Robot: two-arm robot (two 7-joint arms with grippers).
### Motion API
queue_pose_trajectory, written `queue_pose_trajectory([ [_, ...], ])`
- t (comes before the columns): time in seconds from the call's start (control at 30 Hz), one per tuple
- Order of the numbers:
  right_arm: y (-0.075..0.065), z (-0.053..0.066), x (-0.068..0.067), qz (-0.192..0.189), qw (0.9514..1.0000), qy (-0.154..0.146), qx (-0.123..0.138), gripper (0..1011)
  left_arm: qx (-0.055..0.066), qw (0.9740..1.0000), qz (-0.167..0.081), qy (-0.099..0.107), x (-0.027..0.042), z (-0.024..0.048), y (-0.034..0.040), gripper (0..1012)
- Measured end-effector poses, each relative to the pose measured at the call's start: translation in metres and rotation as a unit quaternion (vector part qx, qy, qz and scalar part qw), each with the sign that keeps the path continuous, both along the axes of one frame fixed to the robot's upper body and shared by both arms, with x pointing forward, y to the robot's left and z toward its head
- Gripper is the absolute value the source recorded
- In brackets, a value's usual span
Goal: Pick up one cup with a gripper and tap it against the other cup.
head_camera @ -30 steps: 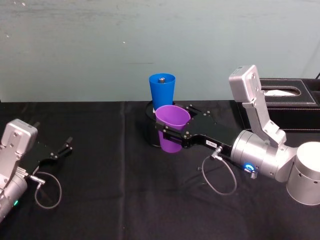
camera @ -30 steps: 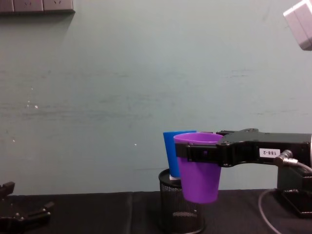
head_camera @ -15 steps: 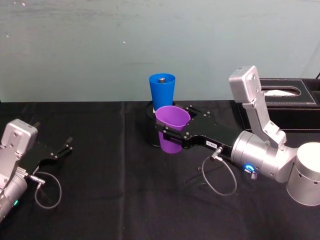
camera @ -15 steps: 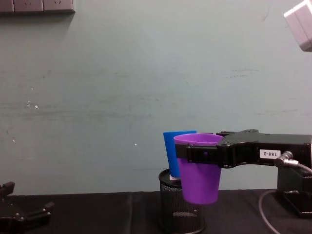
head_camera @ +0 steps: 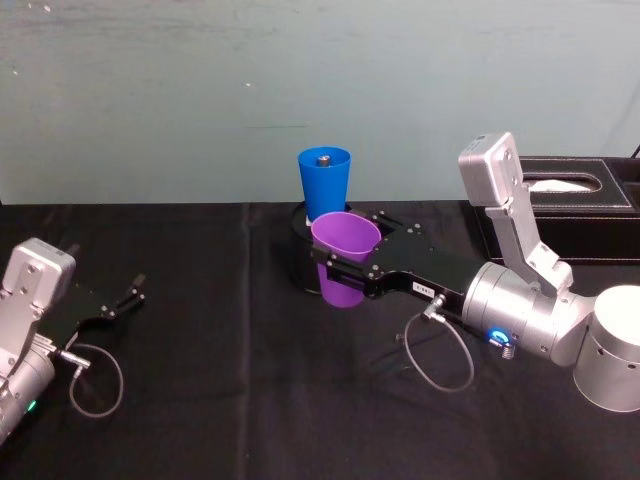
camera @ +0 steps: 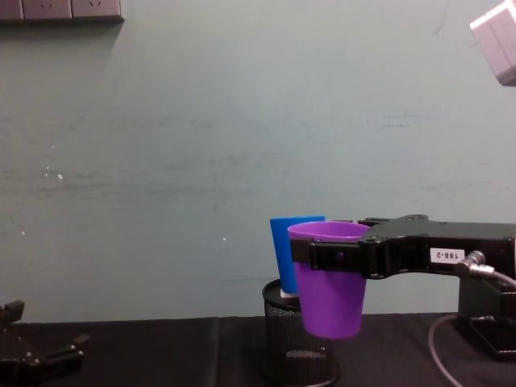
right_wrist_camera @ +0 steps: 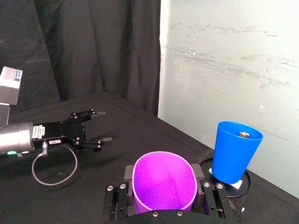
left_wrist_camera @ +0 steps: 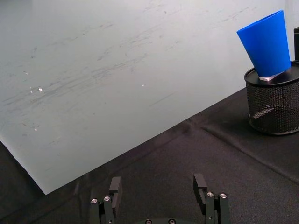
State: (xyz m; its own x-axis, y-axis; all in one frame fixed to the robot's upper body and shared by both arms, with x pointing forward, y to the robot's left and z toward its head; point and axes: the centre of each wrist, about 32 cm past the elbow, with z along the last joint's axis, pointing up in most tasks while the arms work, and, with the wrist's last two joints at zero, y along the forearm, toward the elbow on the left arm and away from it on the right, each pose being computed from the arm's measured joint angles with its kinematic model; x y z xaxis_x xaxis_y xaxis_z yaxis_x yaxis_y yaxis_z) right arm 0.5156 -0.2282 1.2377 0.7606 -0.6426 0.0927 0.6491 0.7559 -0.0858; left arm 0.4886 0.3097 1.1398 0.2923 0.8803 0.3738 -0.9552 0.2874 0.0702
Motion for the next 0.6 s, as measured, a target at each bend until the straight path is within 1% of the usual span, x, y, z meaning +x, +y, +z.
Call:
queue_pose_trajectory([
  [0.6, 0.0000, 0.0000, 0.0000, 0.000, 1.0000, 0.000, 0.000, 729, 0.000, 1.0000, 0.000, 0.000, 0.0000, 0.0000, 0.0000, 1000],
])
